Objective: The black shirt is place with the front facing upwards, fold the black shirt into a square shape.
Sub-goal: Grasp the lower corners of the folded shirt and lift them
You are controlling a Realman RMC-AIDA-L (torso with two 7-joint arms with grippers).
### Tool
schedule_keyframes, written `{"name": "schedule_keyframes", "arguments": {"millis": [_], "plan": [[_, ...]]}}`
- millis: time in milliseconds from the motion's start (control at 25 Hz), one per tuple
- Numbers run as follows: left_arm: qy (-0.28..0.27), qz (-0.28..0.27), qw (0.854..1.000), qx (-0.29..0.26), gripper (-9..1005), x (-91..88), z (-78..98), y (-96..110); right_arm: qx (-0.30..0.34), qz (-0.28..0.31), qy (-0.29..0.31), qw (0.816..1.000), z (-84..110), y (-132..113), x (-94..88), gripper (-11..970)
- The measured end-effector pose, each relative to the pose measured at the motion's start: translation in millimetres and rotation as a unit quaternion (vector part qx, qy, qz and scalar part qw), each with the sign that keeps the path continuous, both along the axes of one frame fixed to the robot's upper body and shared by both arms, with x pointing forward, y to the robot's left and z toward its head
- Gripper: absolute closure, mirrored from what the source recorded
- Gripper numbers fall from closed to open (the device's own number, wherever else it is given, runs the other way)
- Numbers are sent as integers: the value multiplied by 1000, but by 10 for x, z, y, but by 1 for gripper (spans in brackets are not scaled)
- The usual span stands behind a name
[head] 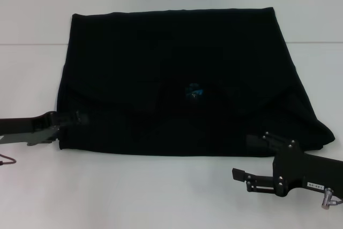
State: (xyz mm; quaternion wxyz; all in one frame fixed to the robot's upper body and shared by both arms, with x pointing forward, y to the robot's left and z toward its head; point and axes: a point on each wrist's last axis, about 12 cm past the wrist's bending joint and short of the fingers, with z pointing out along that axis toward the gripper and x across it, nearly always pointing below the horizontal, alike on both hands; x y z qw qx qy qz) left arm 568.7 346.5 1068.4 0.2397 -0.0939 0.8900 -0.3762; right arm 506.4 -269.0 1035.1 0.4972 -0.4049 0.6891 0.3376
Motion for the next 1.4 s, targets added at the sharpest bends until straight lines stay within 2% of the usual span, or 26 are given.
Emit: {"name": "schedule_keyframes", "arguments": {"millis": [520, 600, 840, 1280, 1400], "plan": [[-1, -20, 1000, 3, 91, 41, 12, -111, 2, 0, -1, 1000, 18, 15, 29, 18], [-2, -21, 1000, 7, 128, 51, 27, -93, 2, -1, -1, 1000, 20, 14, 32, 18], [0, -32, 999, 20, 325, 56, 25, -96, 6, -2, -2, 1000, 29, 4, 32, 18], [1, -41, 999, 32, 557, 71, 18, -121, 9, 0, -2, 1000, 37, 10, 32, 22], [1, -43, 998, 35, 685, 75, 15, -126, 12, -1, 6, 1000, 49, 11, 45, 25]]}}
